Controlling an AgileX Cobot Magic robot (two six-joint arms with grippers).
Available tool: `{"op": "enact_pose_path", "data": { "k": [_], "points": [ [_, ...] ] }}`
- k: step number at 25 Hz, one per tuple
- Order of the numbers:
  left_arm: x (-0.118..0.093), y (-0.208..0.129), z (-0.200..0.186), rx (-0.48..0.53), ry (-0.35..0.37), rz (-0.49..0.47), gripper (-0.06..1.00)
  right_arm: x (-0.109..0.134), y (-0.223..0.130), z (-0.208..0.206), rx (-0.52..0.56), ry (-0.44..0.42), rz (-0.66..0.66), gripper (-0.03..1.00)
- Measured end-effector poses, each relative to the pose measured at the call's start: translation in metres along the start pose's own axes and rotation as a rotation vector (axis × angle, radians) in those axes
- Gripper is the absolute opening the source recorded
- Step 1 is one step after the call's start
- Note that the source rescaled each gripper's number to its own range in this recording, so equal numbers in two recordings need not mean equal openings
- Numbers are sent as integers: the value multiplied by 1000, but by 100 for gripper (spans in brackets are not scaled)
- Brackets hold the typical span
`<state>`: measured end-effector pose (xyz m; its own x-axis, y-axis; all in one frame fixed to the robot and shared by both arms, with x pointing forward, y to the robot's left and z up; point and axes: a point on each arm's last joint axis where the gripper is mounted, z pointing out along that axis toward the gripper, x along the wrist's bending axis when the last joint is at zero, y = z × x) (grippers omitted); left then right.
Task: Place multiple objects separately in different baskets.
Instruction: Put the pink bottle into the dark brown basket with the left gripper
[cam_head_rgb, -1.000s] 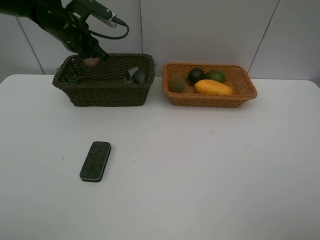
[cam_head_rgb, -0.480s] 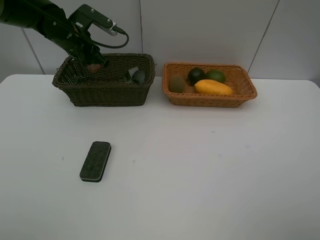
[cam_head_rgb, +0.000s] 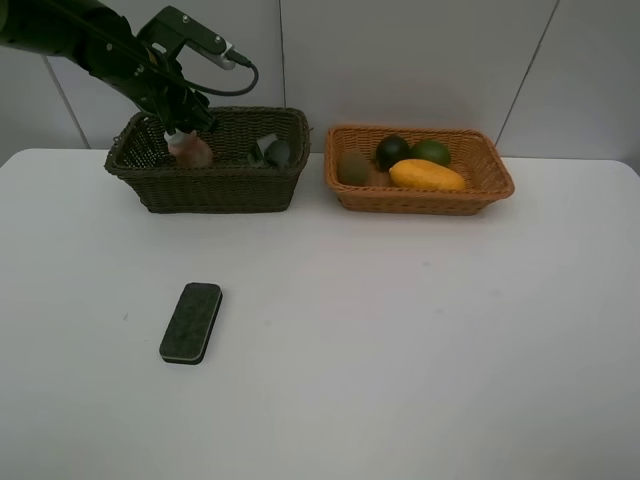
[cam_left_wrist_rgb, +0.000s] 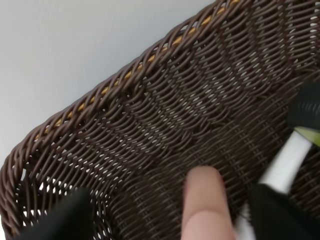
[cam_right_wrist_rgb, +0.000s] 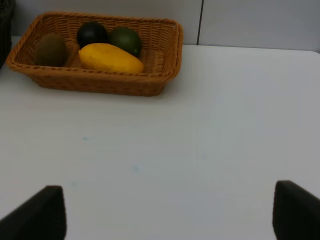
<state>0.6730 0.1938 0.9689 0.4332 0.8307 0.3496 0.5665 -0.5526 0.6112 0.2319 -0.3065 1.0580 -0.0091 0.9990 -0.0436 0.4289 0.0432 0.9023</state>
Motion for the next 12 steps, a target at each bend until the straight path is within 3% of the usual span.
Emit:
{"op": "enact_pose_path", "data": {
  "k": [2, 4, 12],
  "points": [
    [0, 0, 0, 1, 0, 0, 96, 0, 0, 0, 0, 0, 0, 100],
    [0, -1, 0, 6, 0, -1, 99, 0, 0, 0, 0, 0, 0, 100],
    [0, -2, 0, 16, -1, -3, 100, 0, 0, 0, 0, 0, 0, 100]
  ]
}}
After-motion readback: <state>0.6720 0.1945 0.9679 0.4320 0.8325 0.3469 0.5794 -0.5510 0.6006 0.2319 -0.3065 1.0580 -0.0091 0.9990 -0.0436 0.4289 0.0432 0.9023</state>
